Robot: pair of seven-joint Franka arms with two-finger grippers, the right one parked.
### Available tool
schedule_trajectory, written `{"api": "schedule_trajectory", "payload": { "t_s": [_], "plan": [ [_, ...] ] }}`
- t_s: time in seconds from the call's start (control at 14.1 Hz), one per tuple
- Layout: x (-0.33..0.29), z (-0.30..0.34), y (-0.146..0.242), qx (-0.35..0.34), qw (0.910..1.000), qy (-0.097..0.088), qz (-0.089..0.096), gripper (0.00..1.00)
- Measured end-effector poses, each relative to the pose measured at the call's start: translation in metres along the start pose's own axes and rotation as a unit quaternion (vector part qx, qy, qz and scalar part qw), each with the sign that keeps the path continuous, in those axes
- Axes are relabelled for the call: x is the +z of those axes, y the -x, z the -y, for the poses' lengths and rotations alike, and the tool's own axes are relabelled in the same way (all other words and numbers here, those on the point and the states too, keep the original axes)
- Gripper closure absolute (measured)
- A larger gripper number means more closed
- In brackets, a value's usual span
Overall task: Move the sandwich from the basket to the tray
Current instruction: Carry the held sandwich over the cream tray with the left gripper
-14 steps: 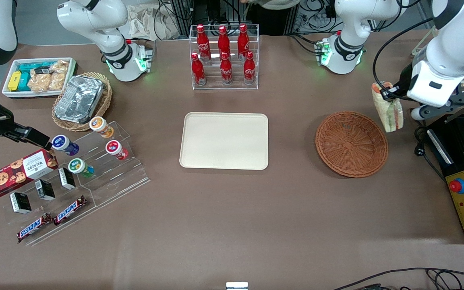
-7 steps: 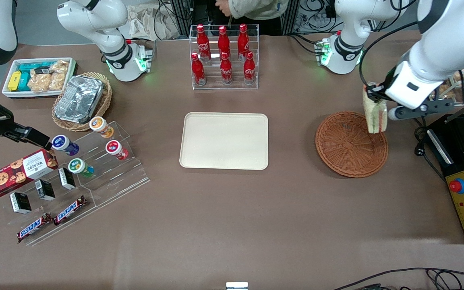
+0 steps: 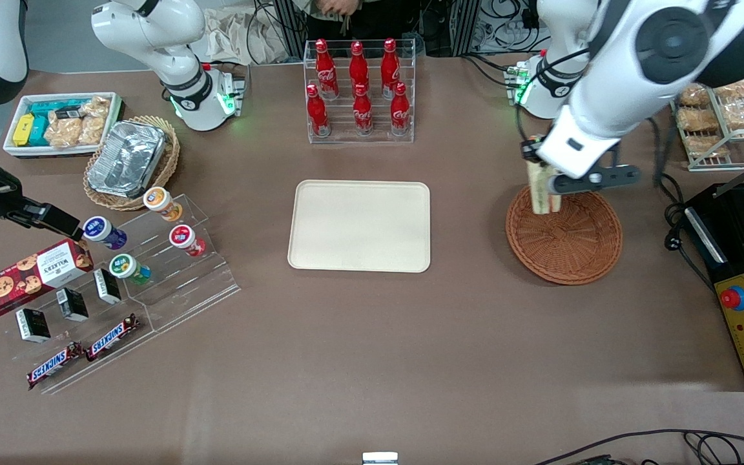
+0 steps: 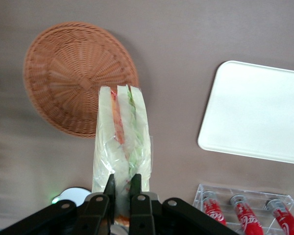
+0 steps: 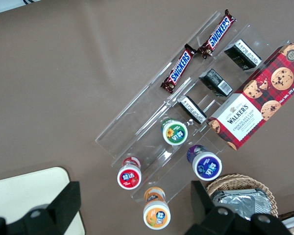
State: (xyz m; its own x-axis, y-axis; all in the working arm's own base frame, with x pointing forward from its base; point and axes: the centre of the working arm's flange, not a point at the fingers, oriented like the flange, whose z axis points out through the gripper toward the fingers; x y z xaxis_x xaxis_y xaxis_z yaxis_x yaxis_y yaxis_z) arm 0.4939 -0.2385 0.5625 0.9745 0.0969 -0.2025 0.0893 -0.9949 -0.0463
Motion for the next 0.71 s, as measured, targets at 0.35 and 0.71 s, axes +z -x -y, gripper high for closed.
{"api": "schedule_trajectory", "payload": {
  "t_s": [0.35,0.71],
  "plan": [
    [0.023,-0.075,0.012,0.004,0.9988,0.048,-0.006,0.85],
    [0.058,-0.104,0.001,0.004,0.9963,0.08,-0.031,0.85]
  ]
}}
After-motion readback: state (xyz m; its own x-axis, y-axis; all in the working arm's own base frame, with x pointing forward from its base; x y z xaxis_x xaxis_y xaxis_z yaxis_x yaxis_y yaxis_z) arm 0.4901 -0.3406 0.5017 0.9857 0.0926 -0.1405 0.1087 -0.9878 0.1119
